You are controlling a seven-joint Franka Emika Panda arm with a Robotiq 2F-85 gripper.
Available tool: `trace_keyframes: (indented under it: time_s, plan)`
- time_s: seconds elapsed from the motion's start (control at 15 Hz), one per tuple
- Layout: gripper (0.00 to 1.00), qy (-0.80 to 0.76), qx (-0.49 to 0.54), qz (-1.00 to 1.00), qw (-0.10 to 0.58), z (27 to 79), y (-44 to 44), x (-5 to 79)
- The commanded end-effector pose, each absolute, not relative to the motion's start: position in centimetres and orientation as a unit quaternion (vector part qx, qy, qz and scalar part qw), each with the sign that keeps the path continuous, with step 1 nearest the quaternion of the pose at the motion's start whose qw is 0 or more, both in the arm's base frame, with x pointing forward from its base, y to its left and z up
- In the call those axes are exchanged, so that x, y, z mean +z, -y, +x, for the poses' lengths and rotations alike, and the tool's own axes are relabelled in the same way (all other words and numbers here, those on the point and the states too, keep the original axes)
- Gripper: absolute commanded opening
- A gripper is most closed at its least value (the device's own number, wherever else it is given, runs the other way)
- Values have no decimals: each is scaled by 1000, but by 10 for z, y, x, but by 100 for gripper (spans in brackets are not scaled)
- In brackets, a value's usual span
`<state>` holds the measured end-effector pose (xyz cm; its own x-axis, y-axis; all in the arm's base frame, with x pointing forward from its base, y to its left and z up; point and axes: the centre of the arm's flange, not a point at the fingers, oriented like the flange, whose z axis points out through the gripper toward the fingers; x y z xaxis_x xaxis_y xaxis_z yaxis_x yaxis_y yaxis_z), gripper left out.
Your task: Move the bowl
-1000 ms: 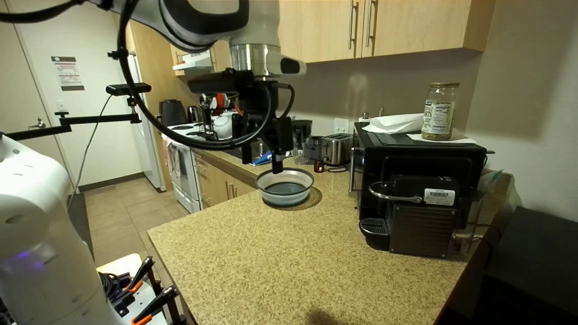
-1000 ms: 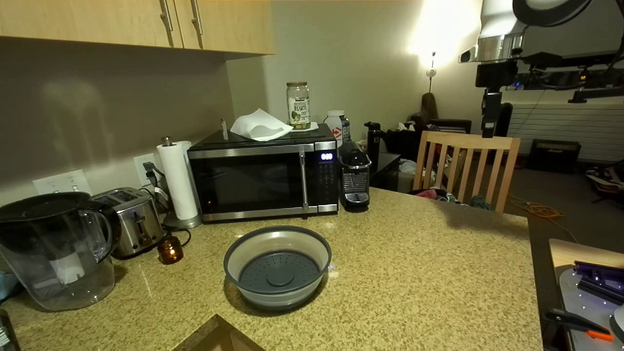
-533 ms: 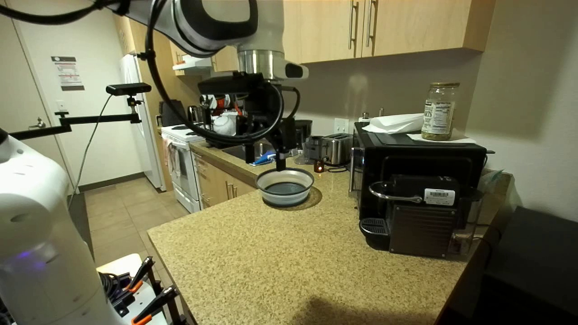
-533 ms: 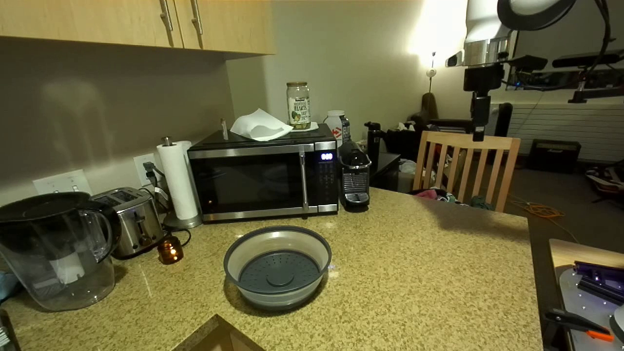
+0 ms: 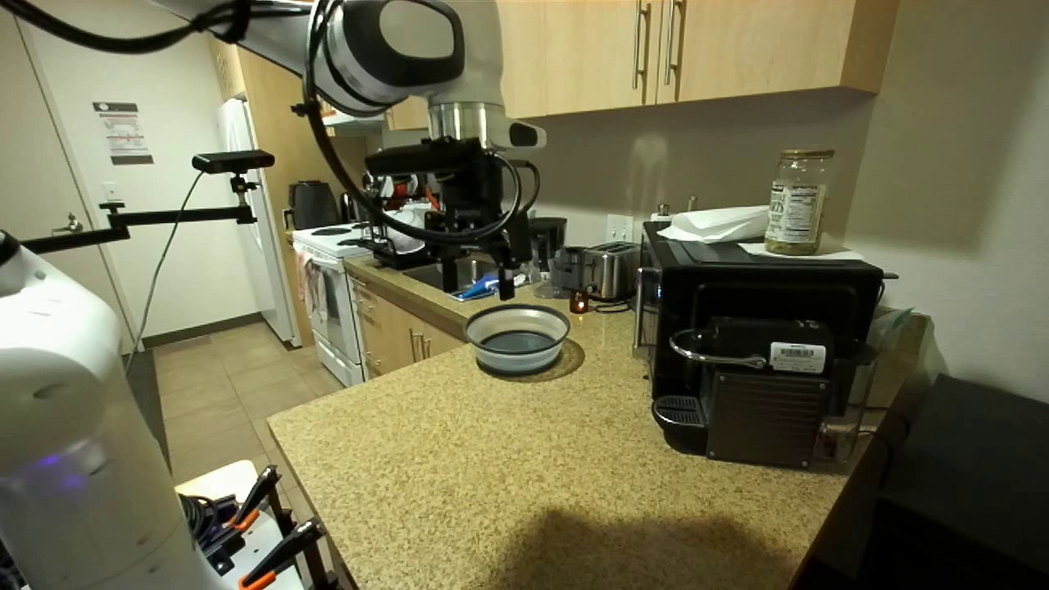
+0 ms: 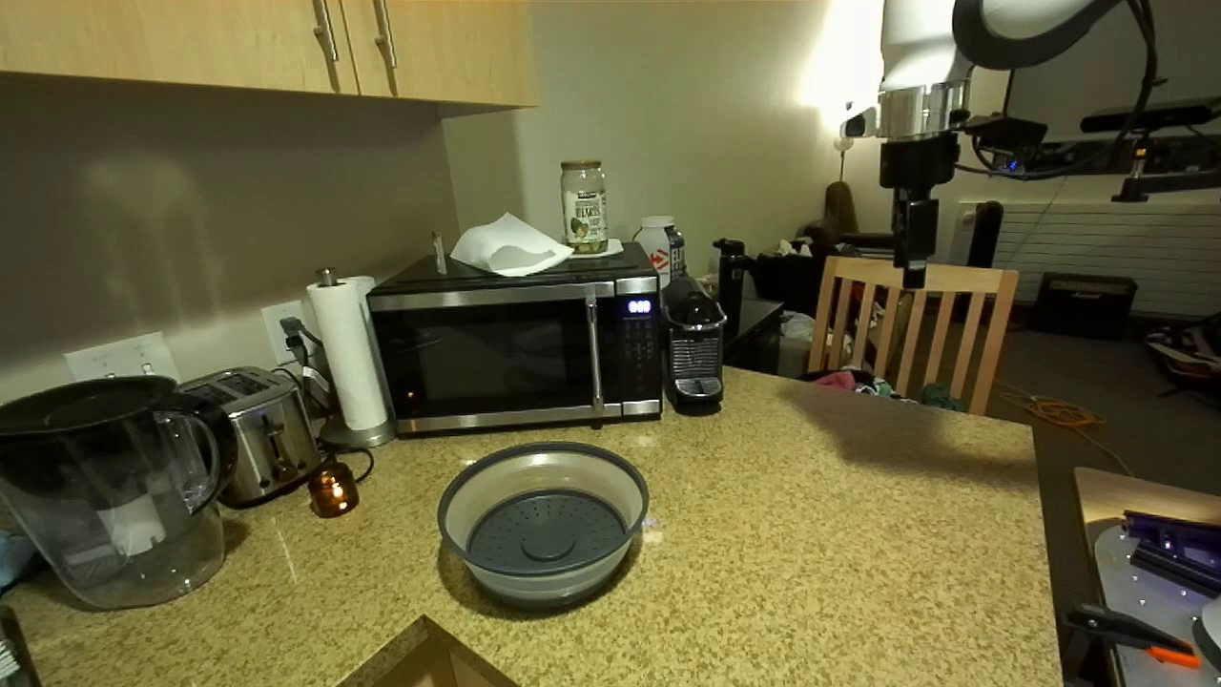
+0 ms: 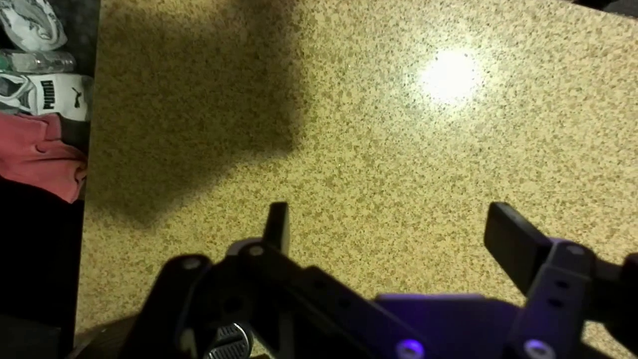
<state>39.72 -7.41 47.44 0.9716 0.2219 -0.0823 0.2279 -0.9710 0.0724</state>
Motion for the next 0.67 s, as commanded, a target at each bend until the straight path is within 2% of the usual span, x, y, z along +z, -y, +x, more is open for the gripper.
trace_keyframes:
  time_s: [0.0, 0.6]
  plan:
    - [100, -134, -26, 990, 39, 416, 58, 477]
    - [100, -158, -14, 986, 48, 445, 13, 485]
